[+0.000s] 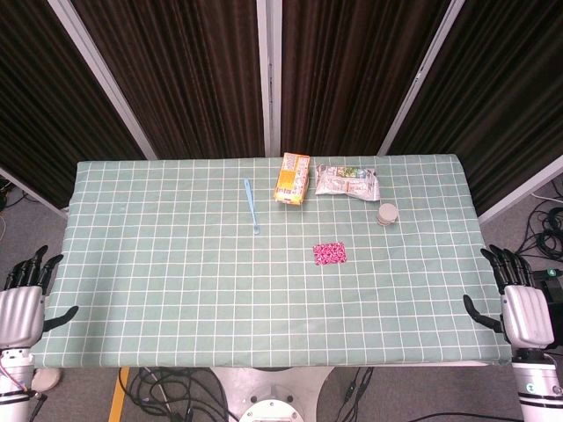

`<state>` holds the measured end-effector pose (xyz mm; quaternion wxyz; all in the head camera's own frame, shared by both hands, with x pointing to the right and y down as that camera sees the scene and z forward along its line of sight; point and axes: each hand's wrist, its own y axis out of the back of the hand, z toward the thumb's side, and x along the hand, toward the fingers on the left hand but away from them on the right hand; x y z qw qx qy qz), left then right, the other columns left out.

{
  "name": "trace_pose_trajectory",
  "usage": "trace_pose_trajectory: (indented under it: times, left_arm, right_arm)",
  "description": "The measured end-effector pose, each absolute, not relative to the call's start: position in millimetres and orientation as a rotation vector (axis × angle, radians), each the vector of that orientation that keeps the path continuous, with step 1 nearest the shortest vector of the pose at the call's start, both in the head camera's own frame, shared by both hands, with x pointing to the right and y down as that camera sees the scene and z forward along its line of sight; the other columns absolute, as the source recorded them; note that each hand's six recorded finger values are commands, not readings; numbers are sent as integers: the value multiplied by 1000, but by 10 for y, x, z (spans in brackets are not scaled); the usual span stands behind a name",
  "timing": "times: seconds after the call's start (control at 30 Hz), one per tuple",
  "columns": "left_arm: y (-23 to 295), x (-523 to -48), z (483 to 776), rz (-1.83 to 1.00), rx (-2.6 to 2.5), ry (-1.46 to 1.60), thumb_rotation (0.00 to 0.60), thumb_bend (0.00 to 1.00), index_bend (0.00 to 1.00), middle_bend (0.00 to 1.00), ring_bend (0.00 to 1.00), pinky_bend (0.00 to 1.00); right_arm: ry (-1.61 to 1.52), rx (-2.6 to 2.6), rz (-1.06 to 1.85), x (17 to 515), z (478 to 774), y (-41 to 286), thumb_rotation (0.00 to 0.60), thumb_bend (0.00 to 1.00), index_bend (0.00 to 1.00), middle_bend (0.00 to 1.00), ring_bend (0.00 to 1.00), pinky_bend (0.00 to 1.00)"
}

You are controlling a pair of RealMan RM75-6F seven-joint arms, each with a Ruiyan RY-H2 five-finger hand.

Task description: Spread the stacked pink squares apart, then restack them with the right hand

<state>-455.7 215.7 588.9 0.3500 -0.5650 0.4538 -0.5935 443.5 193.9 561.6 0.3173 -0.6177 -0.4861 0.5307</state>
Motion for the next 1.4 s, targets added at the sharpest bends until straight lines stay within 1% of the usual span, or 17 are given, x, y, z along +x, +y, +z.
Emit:
trace_pose_trajectory:
  times: [0.37, 0.57, 0.63, 0.73, 0.83, 0.9, 0.97, 1.0, 1.13, 1.27, 1.4]
  left_arm:
    - [2189, -4569, 5859, -1532, -1458, 1184, 600, 156, 209, 146, 141, 145]
    - [2183, -4559, 5851, -1510, -1455, 1195, 600, 156, 209, 146, 141, 145]
    - [2185, -4565, 5850, -1512, -1453, 1197, 600, 156, 209, 146, 141, 145]
    - [2196, -4571, 5842, -1516, -1451, 1197, 600, 157, 209, 146, 141, 145]
    - [2215, -4573, 5828, -1515, -1450, 1194, 600, 157, 209, 146, 141, 145]
    - [2237, -4587, 5819, -1521, -1446, 1198, 600, 156, 209, 146, 141, 145]
    - [2261, -4607, 5814, -1531, -1442, 1200, 600, 157, 209, 146, 141, 145]
    - [2267, -4610, 5814, -1534, -1442, 1200, 600, 157, 209, 146, 141, 145]
    - [2273, -4604, 5817, -1535, -1447, 1195, 600, 156, 209, 146, 141, 145]
    - [2270, -4611, 5821, -1538, -1447, 1194, 600, 156, 209, 146, 141, 145]
    - [2286, -4631, 5827, -1548, -1446, 1194, 600, 156, 209, 146, 141, 145]
  right_arm:
    - [-1271, -1640, 1388, 4418, 5596, 1956, 527, 247, 112, 63, 0, 0]
    - [-1233, -1692, 1395, 4341, 5721, 1877, 531, 250, 132, 76, 0, 0]
    - [-1199, -1716, 1397, 4276, 5787, 1824, 527, 267, 153, 75, 0, 0]
    - [-1130, -1753, 1399, 4126, 5923, 1699, 524, 308, 228, 51, 0, 0]
    - [-1056, -1787, 1424, 3976, 6097, 1574, 504, 364, 251, 18, 0, 0]
    - [-1003, -1823, 1443, 3850, 6243, 1485, 465, 410, 256, 4, 0, 0]
    - [-952, -1867, 1449, 3683, 6403, 1387, 433, 430, 261, 3, 0, 0]
    - [-933, -1887, 1448, 3600, 6474, 1343, 412, 436, 266, 3, 0, 0]
    - [-880, -1963, 1439, 3274, 6765, 1187, 361, 448, 277, 3, 0, 0]
    - [-812, -2020, 1444, 2959, 7074, 1098, 344, 451, 277, 3, 0, 0]
    - [-745, -2039, 1460, 2747, 7314, 1068, 333, 454, 277, 3, 0, 0]
